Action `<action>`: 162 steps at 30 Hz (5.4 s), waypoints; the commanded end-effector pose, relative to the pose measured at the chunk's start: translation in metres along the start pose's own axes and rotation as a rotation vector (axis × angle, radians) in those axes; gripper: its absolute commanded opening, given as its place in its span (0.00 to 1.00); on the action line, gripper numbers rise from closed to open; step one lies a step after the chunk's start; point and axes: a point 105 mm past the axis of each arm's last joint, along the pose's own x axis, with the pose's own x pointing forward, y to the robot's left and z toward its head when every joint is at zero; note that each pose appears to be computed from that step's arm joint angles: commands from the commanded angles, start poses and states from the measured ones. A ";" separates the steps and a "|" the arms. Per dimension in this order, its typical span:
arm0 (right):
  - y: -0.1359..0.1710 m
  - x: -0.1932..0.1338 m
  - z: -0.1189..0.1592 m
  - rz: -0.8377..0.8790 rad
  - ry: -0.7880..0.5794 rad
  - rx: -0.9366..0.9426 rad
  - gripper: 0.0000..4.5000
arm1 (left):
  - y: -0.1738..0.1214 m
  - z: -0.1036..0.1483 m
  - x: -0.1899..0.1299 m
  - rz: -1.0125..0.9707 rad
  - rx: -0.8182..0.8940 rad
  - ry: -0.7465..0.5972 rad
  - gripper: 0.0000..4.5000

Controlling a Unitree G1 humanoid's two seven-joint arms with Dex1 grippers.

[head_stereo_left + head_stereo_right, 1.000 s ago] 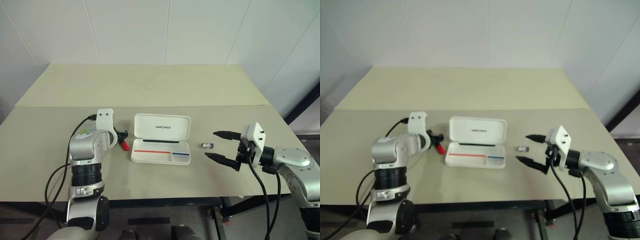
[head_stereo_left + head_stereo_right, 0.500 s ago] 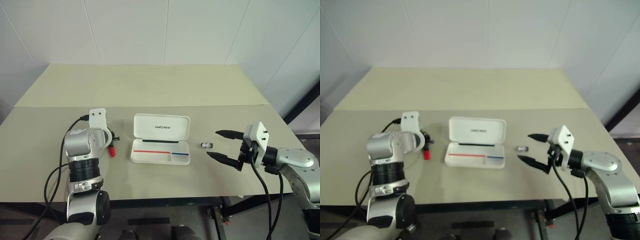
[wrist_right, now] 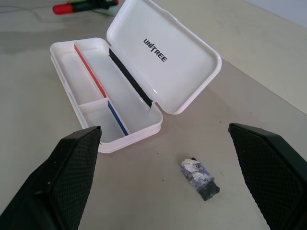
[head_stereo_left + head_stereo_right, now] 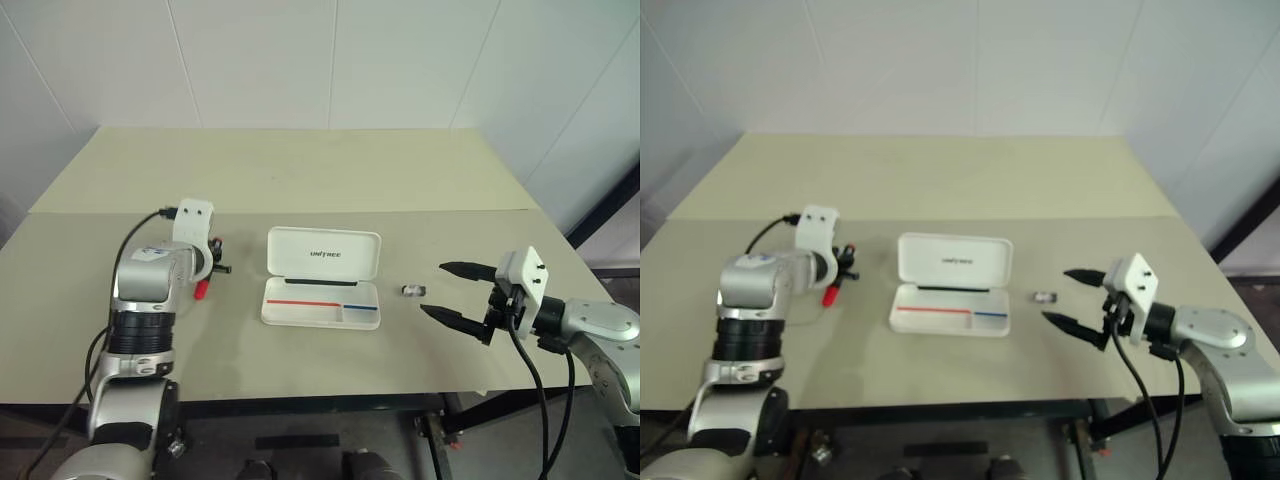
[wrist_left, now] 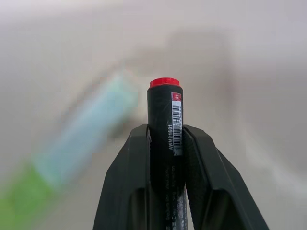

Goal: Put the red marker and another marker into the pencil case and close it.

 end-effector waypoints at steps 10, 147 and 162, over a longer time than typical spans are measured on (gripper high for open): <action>0.007 -0.026 0.025 -0.001 -0.076 -0.018 1.00 | -0.067 0.079 -0.065 -0.700 0.622 -0.438 0.14; 0.011 -0.028 0.011 -0.109 -0.030 -0.044 1.00 | 0.068 -0.006 0.014 -0.265 0.283 0.195 0.25; 0.019 -0.036 0.019 0.002 -0.086 -0.066 1.00 | -0.031 0.106 -0.044 -0.793 0.613 -0.191 0.25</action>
